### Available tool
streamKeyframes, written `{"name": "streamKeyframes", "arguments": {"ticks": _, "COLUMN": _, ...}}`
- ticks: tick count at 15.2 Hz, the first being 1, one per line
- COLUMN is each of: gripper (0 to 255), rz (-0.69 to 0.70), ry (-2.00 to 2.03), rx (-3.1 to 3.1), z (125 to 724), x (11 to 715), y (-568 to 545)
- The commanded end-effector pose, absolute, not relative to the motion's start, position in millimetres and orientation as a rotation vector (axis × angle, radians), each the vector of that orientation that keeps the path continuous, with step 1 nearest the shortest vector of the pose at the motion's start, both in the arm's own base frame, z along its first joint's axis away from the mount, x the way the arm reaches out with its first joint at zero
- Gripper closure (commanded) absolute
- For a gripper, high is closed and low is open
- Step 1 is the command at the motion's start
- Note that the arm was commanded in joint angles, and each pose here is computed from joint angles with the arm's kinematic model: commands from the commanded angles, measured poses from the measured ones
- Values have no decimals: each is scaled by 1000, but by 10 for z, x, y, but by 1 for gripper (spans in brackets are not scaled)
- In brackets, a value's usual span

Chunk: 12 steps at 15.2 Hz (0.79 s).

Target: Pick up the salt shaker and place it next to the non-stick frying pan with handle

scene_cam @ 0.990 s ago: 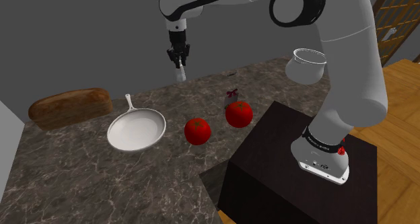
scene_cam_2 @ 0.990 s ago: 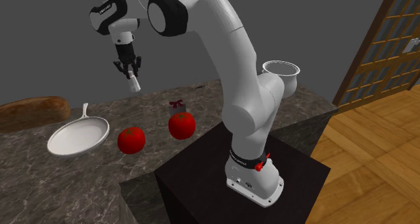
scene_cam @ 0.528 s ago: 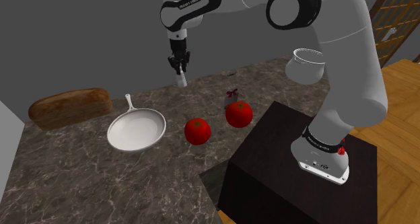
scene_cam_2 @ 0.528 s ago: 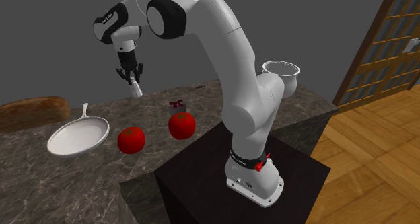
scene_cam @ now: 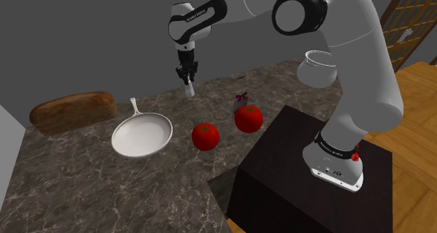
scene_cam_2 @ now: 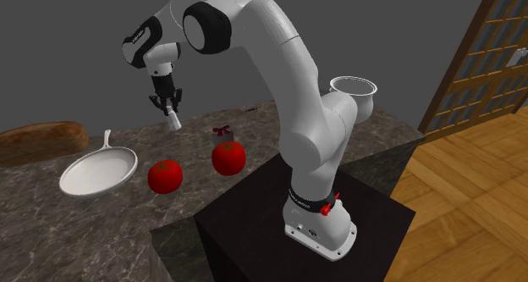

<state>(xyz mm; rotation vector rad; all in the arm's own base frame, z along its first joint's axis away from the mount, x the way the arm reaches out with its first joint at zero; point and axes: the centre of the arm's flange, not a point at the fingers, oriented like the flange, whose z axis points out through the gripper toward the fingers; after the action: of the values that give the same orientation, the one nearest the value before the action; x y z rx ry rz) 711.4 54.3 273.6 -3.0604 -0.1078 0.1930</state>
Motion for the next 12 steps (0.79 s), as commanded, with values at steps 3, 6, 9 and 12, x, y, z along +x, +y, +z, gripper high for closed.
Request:
{"name": "streamKeyframes", "arguments": {"ticks": 3, "gripper": 255, "rz": 192, "ry": -108, "rx": -3060, "z": 2527, "x": 7117, "y": 550}}
{"name": "streamKeyframes", "arguments": {"ticks": 6, "gripper": 255, "rz": 192, "ry": -108, "rx": -3060, "z": 2461, "x": 7117, "y": 550}}
{"name": "streamKeyframes", "arguments": {"ticks": 9, "gripper": 255, "rz": 192, "ry": -108, "rx": -3060, "z": 2461, "x": 7117, "y": 550}}
{"name": "streamKeyframes", "arguments": {"ticks": 12, "gripper": 255, "rz": 192, "ry": -108, "rx": -3060, "z": 2461, "x": 7117, "y": 550}}
